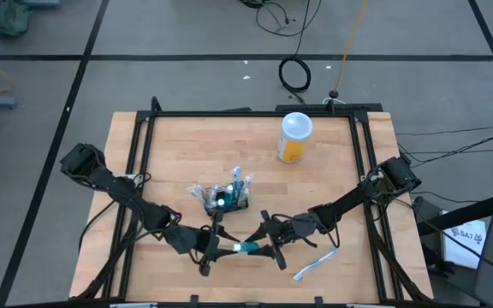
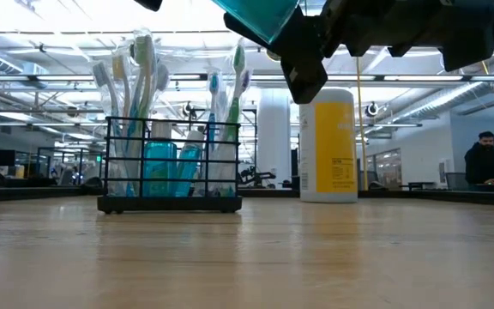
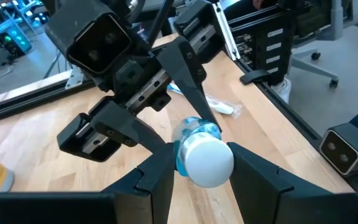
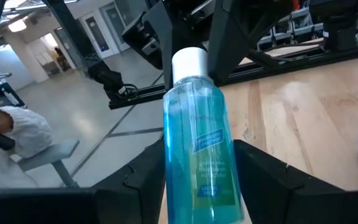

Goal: Pick & Place toothbrushing station
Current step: Put the mouthwash bottle into the black wire organizer

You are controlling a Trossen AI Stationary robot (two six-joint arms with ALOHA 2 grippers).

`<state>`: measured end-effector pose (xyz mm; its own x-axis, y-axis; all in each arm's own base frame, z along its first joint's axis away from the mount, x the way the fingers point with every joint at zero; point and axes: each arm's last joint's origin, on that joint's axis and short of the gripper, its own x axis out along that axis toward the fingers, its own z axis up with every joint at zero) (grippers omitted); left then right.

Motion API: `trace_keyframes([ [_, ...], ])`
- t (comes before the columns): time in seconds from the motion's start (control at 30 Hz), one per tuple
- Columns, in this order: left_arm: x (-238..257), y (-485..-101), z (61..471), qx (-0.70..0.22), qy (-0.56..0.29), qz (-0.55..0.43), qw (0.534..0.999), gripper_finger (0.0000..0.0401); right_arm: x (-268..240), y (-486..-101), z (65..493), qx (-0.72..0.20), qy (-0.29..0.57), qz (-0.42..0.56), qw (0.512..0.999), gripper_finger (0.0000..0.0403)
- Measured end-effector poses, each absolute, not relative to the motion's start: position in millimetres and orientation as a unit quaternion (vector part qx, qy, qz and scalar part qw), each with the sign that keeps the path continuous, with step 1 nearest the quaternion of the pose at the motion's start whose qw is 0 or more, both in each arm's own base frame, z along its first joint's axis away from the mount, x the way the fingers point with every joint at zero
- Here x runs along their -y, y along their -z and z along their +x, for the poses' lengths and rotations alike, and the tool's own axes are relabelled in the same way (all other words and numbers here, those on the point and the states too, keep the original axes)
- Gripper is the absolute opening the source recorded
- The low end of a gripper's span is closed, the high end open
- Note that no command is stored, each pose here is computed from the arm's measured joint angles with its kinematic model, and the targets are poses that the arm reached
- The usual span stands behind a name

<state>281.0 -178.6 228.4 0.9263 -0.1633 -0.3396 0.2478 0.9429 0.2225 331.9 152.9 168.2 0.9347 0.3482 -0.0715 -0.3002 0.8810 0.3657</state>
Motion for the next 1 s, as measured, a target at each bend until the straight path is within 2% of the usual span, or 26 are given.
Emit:
trace_keyframes([
  [0.13,179.0,-228.3,280.8,-0.161,0.110,0.132,0.972,0.0145,-152.9,-168.5,331.9,-0.066,-0.168,0.178,0.967,0.0167],
  [0.37,179.2,-228.6,280.8,-0.159,0.109,0.125,0.973,0.0087,-153.0,-168.1,331.8,-0.068,-0.168,0.177,0.967,0.0167],
  [0.47,178.7,-229.2,281.3,-0.157,0.107,0.121,0.974,0.0088,-153.0,-168.3,331.8,-0.067,-0.168,0.177,0.967,0.0167],
  [0.63,179.7,-228.4,280.3,-0.159,0.110,0.135,0.972,0.0114,-152.7,-168.3,332.0,-0.065,-0.162,0.173,0.969,0.0167],
  [0.87,179.7,-228.0,280.0,-0.161,0.108,0.140,0.971,0.0087,-152.1,-167.6,332.0,-0.065,-0.141,0.172,0.973,0.0167],
  [1.0,179.7,-228.1,280.0,-0.161,0.108,0.141,0.971,0.0086,-152.5,-167.7,331.8,-0.062,-0.139,0.163,0.975,0.0167],
])
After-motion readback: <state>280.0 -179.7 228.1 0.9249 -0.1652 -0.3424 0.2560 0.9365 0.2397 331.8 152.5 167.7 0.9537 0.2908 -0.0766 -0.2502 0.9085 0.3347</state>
